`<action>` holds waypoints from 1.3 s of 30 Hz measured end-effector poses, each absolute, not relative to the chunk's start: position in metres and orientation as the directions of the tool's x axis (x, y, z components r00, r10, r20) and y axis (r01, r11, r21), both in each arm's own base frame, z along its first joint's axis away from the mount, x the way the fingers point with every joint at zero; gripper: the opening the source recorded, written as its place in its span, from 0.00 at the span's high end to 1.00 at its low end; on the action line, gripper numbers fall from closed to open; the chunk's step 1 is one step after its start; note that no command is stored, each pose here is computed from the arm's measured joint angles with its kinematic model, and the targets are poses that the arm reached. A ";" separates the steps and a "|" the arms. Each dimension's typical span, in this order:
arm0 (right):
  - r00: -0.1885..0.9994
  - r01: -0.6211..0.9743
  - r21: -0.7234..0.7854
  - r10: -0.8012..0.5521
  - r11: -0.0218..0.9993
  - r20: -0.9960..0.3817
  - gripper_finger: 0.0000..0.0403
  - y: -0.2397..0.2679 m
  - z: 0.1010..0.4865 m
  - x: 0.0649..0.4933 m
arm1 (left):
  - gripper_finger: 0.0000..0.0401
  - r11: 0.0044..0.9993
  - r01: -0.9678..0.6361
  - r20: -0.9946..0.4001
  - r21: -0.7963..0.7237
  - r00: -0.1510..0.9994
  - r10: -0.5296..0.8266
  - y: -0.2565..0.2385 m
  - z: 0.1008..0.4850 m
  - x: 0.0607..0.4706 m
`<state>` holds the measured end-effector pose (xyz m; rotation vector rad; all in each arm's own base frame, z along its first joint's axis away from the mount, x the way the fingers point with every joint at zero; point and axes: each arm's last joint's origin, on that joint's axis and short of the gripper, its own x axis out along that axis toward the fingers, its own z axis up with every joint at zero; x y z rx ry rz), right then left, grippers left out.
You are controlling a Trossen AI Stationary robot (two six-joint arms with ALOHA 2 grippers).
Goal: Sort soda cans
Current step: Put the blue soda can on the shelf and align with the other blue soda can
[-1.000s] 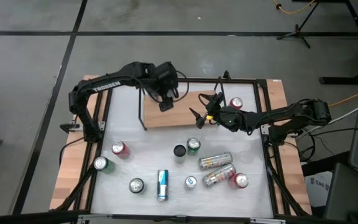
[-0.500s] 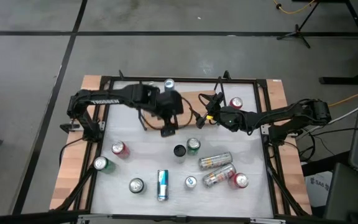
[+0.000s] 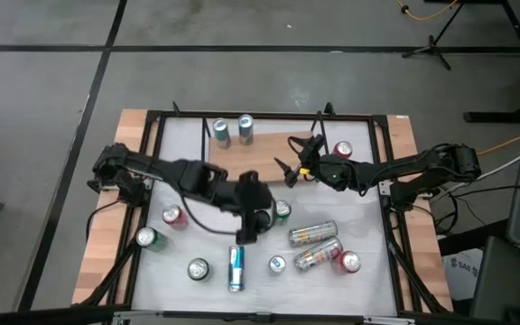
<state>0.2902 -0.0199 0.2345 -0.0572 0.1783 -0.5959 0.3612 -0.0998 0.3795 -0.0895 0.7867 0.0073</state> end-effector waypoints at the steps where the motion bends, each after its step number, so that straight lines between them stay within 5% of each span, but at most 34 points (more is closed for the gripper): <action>1: 0.815 0.549 -0.104 -0.559 0.829 -0.151 0.01 -0.020 0.234 0.290 | 0.20 0.997 -0.037 -0.708 -0.065 0.706 -0.020 -0.106 0.376 0.363; 18: 0.844 0.485 -0.116 -0.499 0.867 -0.198 0.01 -0.018 0.230 0.290 | 0.20 0.993 0.111 -0.710 -0.027 0.698 -0.097 -0.199 0.307 0.395; 39: 0.856 0.457 -0.115 -0.471 0.882 -0.213 0.01 -0.017 0.229 0.291 | 0.20 0.997 0.039 -0.746 0.064 0.665 0.022 -0.212 0.257 0.414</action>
